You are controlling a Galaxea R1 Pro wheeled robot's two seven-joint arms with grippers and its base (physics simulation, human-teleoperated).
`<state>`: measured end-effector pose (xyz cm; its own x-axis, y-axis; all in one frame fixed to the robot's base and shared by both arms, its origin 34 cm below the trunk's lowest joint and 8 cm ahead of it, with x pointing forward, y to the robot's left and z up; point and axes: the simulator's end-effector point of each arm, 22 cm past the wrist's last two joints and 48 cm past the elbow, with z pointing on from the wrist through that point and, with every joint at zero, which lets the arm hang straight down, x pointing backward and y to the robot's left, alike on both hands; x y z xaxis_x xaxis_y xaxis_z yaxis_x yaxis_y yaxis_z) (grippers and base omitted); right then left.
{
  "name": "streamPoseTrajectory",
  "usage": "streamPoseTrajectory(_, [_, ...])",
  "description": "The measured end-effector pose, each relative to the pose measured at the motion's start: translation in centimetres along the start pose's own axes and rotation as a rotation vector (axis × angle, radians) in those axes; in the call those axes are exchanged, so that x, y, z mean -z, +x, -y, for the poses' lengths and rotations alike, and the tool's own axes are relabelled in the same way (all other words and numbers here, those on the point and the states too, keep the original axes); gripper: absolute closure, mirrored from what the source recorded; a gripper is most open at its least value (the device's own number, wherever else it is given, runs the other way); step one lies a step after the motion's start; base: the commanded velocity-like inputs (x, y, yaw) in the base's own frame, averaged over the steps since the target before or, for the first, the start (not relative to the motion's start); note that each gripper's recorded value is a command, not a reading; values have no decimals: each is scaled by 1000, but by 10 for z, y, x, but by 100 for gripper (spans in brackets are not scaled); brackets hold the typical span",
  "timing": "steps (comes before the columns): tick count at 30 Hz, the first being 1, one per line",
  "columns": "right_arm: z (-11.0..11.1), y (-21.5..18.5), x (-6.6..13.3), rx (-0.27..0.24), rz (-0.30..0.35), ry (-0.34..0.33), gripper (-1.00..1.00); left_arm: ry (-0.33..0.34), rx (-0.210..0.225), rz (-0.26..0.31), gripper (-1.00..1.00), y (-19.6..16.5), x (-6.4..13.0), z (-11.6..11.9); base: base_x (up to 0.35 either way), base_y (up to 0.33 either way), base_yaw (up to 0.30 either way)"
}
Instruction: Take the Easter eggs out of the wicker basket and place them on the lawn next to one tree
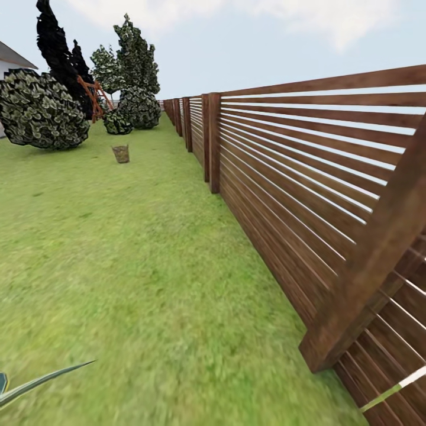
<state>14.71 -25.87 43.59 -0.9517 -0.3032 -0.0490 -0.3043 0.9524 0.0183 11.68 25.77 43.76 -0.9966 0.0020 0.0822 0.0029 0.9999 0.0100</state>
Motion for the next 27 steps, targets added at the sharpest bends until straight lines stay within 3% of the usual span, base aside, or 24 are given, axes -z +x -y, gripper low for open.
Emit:
streamPoseTrajectory(19, [0, 0, 0, 3, 0, -2, -100, 0, 0, 0, -100, 0, 0, 0, 325, 0, 3])
streamPoseTrajectory(27, [-1, 0, 0, 5, 0, -3, -100, 0, 0, 0, -100, 0, 0, 0, 325, -7, 230])
